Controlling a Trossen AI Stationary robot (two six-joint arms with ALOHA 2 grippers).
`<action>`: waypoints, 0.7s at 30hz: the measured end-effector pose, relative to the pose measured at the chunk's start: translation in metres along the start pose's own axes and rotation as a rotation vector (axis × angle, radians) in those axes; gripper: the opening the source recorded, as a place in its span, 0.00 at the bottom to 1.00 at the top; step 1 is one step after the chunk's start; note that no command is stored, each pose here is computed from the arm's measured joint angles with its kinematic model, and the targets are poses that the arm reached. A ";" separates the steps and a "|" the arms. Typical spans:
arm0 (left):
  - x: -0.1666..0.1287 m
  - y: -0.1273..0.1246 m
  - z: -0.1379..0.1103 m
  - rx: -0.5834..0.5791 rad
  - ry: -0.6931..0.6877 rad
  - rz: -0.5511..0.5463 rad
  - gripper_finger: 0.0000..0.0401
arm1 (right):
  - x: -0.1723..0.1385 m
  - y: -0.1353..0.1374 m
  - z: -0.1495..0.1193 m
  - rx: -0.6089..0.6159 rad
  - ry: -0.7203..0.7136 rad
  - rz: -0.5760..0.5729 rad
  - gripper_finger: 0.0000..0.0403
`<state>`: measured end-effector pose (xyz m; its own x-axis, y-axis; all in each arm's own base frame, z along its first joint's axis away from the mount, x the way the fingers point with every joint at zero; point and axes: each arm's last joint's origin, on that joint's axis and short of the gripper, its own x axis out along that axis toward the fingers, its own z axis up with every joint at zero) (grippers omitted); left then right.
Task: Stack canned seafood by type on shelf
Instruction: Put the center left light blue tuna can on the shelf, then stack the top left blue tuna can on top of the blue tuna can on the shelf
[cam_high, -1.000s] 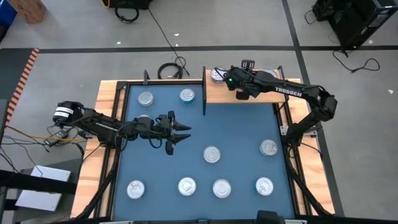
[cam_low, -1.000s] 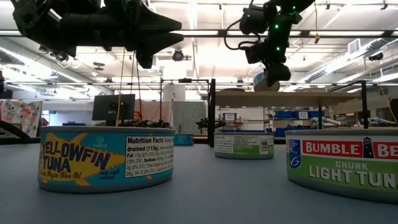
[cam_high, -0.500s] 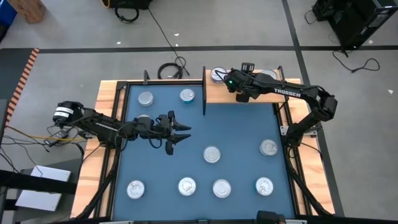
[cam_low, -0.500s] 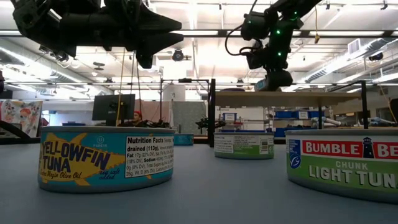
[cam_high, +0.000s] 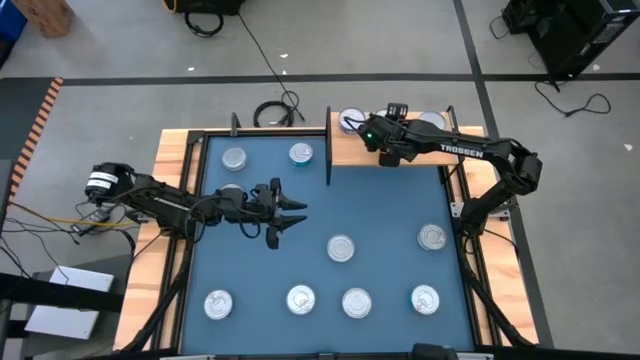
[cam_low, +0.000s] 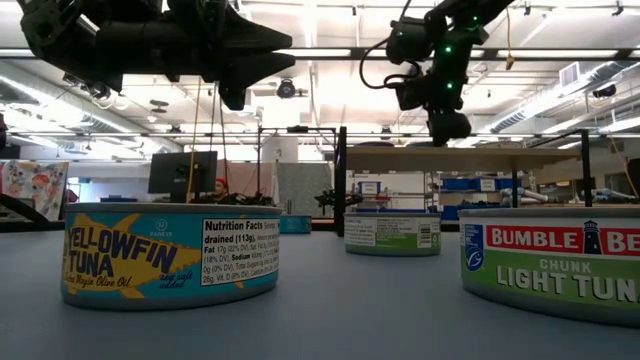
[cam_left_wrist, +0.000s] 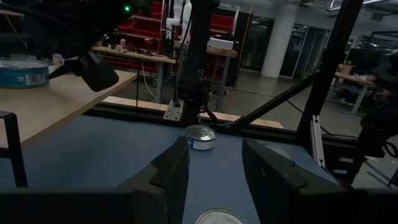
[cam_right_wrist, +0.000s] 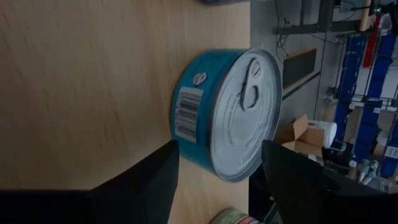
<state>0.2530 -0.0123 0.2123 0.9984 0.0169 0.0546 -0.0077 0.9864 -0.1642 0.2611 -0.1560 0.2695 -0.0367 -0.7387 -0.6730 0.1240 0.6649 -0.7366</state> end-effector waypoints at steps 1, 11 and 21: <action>0.000 0.000 0.000 0.000 0.000 0.000 0.38 | 0.000 0.001 0.000 0.003 0.004 0.002 0.58; 0.000 0.000 0.000 0.000 0.000 0.000 0.38 | -0.009 0.009 -0.006 0.006 0.049 0.036 0.52; 0.000 0.000 0.000 0.000 0.000 0.000 0.38 | -0.047 -0.002 -0.027 0.173 -0.068 0.086 0.14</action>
<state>0.2529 -0.0123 0.2124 0.9983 0.0169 0.0549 -0.0077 0.9865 -0.1639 0.2362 -0.1193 0.3010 0.0473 -0.6897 -0.7226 0.2925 0.7012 -0.6501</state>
